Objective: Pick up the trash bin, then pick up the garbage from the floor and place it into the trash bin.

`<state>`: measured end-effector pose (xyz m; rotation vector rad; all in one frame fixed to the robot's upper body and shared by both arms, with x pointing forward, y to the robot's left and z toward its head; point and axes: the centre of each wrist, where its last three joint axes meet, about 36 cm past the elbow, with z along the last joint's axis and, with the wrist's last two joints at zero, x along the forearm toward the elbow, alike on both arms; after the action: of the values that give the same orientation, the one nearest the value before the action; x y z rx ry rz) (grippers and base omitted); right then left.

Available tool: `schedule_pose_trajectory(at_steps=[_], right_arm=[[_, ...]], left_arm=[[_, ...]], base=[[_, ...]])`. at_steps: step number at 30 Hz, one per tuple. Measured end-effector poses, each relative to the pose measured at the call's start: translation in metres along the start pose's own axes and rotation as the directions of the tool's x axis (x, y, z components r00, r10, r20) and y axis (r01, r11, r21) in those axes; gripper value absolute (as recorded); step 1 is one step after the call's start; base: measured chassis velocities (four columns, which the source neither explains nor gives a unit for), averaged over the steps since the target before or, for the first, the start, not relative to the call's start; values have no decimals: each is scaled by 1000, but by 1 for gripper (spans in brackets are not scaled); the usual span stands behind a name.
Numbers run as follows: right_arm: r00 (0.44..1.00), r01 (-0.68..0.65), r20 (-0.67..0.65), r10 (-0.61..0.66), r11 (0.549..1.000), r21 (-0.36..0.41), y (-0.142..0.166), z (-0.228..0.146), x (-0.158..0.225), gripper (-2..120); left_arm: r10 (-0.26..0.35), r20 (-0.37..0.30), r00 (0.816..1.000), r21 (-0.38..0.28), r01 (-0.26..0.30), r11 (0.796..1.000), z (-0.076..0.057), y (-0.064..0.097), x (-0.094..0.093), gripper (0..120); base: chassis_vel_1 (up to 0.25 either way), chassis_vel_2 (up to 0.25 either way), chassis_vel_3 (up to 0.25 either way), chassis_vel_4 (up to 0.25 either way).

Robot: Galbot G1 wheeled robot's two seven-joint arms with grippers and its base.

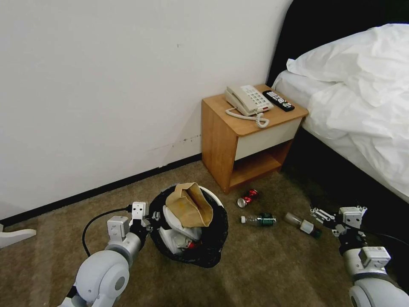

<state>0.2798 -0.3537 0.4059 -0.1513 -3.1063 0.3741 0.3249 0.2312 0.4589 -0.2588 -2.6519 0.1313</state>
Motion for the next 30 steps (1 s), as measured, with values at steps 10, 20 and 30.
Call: schedule_pose_trajectory(at_steps=[10,20,30], right_arm=[[1000,4,26,-4,1000,-12,1,8,-2,100],[1000,5,31,-4,1000,-18,1,8,-5,100],[999,32,22,-31,999,-29,0,8,-4,100]], left_arm=[[-5,0,1000,1,5,1000,1,1,-1,4],[-9,0,1000,2,9,1000,1,2,-2,4],[-12,-2,1000,2,12,1000,2,2,-2,4]], base=[[-77,71,76,-71],[0,0,0,0],[0,0,0,0]])
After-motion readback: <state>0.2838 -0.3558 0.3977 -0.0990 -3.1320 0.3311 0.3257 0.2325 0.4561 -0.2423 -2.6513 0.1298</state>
